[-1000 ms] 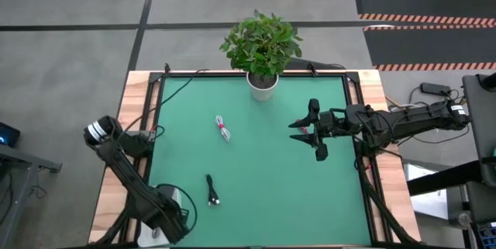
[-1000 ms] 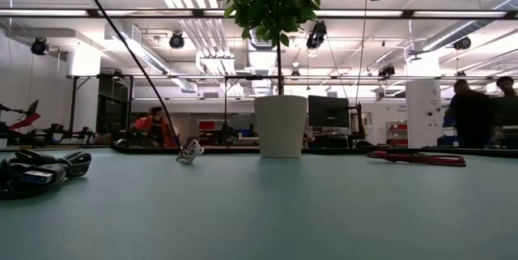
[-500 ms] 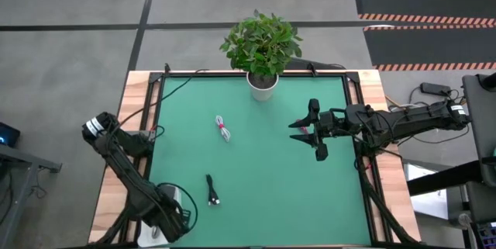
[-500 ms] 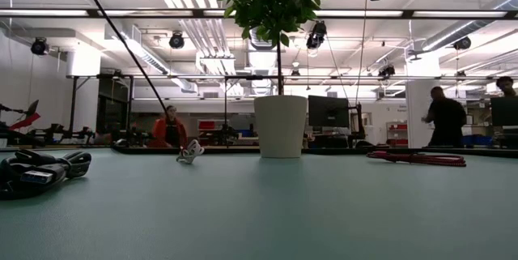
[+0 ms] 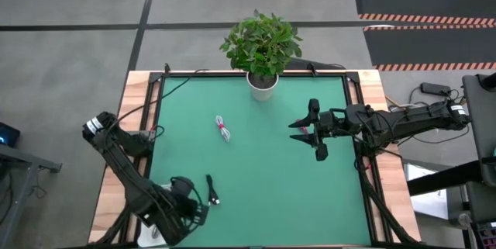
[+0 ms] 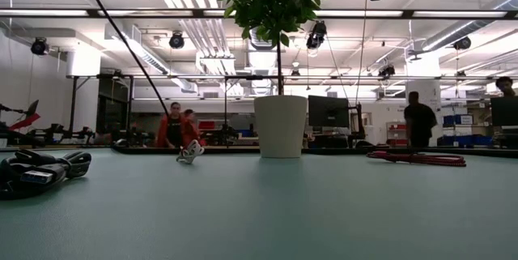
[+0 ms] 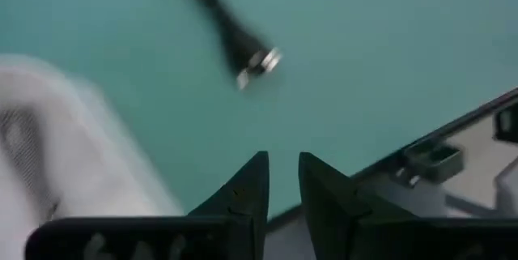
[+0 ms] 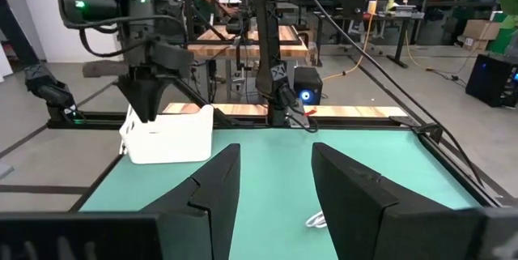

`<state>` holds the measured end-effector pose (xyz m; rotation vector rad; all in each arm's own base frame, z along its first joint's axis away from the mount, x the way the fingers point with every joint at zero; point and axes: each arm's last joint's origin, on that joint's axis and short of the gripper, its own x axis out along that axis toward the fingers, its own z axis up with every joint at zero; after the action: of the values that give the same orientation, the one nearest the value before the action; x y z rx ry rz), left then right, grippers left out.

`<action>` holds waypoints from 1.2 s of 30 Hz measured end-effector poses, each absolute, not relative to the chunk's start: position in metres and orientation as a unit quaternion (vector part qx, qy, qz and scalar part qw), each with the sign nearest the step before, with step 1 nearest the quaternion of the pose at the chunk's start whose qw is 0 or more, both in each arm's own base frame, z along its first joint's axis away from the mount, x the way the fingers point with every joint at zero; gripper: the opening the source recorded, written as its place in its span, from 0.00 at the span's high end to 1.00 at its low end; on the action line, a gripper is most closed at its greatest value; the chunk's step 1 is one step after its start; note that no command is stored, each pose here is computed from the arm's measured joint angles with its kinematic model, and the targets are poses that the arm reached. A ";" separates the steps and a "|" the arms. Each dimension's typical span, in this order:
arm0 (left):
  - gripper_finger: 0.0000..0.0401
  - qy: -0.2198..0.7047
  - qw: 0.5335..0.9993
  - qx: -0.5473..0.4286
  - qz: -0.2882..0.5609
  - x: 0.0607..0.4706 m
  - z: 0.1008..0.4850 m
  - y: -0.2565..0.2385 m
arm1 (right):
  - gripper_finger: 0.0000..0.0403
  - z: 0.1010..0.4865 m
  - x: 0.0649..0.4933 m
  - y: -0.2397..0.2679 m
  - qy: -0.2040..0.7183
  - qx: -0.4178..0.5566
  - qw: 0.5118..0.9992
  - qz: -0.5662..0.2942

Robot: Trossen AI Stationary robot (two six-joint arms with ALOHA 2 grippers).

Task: Pick and place USB-C Cables
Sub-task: Put the black charger cable into the bin

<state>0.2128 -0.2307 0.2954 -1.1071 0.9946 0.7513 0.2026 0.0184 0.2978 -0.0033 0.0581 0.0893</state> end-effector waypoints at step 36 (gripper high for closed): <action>0.86 0.417 0.689 -0.480 0.349 0.293 0.262 -0.185 | 0.64 0.297 0.203 0.018 0.033 -0.002 0.998 0.045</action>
<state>0.2928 -0.1851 0.2615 -1.0731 0.9330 0.7798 0.2025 0.0184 0.2969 -0.0048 0.0664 0.0893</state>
